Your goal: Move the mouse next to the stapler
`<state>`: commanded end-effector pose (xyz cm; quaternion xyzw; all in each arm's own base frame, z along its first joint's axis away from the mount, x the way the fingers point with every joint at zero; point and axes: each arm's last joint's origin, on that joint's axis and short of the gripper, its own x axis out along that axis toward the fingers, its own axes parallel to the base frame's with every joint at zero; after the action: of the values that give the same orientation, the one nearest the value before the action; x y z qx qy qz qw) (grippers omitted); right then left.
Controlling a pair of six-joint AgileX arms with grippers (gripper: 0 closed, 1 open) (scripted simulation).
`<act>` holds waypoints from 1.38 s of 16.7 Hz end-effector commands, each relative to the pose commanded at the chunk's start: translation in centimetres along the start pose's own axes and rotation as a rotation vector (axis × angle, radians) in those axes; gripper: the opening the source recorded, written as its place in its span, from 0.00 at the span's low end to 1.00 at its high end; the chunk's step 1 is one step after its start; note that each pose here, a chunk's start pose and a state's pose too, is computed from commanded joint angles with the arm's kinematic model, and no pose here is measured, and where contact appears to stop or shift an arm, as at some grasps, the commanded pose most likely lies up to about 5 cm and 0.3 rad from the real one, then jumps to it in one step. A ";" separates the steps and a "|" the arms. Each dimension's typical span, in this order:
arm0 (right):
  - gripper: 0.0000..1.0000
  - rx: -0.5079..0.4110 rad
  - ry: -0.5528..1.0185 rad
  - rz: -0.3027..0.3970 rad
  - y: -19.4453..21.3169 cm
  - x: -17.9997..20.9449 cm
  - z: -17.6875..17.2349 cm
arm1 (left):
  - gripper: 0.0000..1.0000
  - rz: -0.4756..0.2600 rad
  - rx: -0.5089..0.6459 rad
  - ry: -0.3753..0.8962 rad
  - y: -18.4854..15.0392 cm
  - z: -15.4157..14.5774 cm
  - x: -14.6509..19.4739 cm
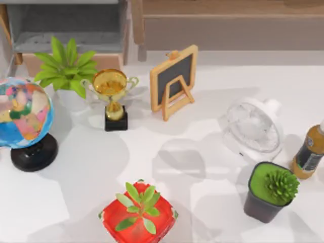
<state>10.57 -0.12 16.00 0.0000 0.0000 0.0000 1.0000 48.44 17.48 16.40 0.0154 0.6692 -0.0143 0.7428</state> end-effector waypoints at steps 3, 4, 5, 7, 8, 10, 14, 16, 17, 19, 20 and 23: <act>1.00 0.000 0.000 0.000 0.0 0.0 0.0 | 1.00 -0.001 0.000 0.006 0.2 -0.3 -0.3; 1.00 0.000 0.000 0.000 0.0 0.0 0.0 | 1.00 -0.002 0.000 0.007 0.2 -0.4 -0.3; 1.00 0.000 0.000 0.000 0.0 0.0 0.0 | 1.00 -0.001 0.001 0.006 0.2 -0.5 -0.3; 1.00 0.000 0.000 0.000 0.0 0.0 0.0 | 1.00 -0.001 -0.001 0.004 0.2 -0.5 0.2; 1.00 0.000 0.000 0.000 0.0 0.0 0.0 | 1.00 -0.001 -0.002 0.004 0.2 -0.4 0.7; 1.00 0.000 0.000 0.000 0.0 0.0 0.0 | 1.00 0.000 -0.003 0.001 0.1 -0.1 1.9; 1.00 0.000 0.000 0.000 0.0 0.0 0.0 | 1.00 0.000 -0.001 0.001 -0.2 0.1 3.0; 1.00 0.000 0.000 0.000 0.0 0.0 0.0 | 1.00 0.000 -0.001 0.001 -0.2 0.1 3.0; 1.00 0.000 0.000 0.000 0.0 0.0 0.0 | 0.92 0.000 -0.001 0.001 -0.2 0.1 3.0; 1.00 0.000 0.000 0.000 0.0 0.0 0.0 | 0.77 0.000 -0.001 0.001 -0.2 0.1 3.0; 1.00 0.000 0.000 0.000 0.0 0.0 0.0 | 0.70 0.000 -0.001 0.001 -0.2 0.1 3.0; 1.00 0.000 0.000 0.000 0.0 0.0 0.0 | 0.47 0.000 -0.001 0.001 -0.2 0.1 3.0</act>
<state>10.57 -0.12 16.00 0.0000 0.0000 0.0000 1.0000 48.86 17.30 13.43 0.0153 0.6697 -0.0140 0.7424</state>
